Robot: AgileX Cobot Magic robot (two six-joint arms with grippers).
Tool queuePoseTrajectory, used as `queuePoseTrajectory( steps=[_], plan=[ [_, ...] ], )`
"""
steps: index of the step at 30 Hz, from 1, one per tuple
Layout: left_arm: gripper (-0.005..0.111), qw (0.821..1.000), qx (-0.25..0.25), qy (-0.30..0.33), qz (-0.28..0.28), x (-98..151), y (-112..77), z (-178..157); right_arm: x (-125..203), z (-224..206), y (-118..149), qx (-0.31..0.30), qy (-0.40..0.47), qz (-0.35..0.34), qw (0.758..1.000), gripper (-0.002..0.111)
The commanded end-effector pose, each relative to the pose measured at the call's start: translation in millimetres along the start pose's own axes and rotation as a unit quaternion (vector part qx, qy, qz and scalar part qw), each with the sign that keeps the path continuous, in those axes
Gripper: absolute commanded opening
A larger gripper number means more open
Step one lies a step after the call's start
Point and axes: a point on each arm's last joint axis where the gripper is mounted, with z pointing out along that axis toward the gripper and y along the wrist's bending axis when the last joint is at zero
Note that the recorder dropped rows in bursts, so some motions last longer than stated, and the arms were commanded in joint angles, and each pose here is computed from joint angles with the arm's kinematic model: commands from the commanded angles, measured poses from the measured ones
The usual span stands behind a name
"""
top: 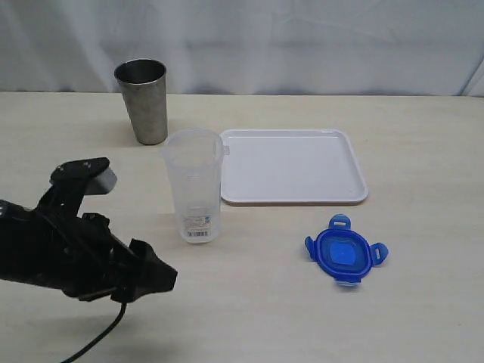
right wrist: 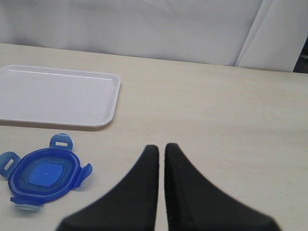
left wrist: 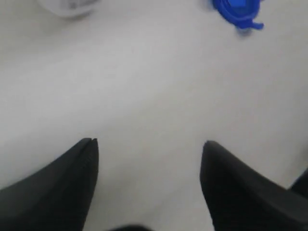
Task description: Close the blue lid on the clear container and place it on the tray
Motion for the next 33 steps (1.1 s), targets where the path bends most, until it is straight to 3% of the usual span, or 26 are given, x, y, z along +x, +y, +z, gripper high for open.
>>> queuePoseTrajectory(
  steps=[1, 5, 9, 13, 20, 22, 27, 33],
  plan=[
    [0.058, 0.997, -0.043, -0.066, 0.017, -10, 5.7, -4, 1, 0, -1, 0.007, 0.003, -0.019, 1.000, 0.005],
    [0.058, 0.986, -0.076, -0.142, 0.046, -20, 6.7, -19, 1, 0, -1, 0.008, 0.003, -0.027, 1.000, 0.005],
    [0.058, 0.962, -0.099, -0.244, 0.074, -21, 1.9, -55, 1, 0, -1, 0.007, 0.003, -0.026, 1.000, 0.005],
    [0.058, 0.936, -0.109, -0.317, 0.102, -10, -1.9, -85, 1, 0, -1, 0.007, 0.003, -0.026, 1.000, 0.005],
    [0.058, 0.889, -0.115, -0.431, 0.103, 19, -1.1, -126, 1, 0, -1, 0.007, 0.003, -0.026, 1.000, 0.005],
    [0.058, 0.884, -0.096, -0.445, 0.105, 28, -4.0, -134, 1, 0, -1, 0.007, 0.003, -0.026, 1.000, 0.005],
    [0.058, 0.892, -0.045, -0.431, 0.131, 44, -14.1, -140, 1, 0, -1, 0.007, 0.003, -0.026, 1.000, 0.005],
    [0.058, 0.888, -0.036, -0.437, 0.137, 48, -16.2, -144, 1, 0, -1, 0.007, 0.003, -0.026, 1.000, 0.005]
  ],
)
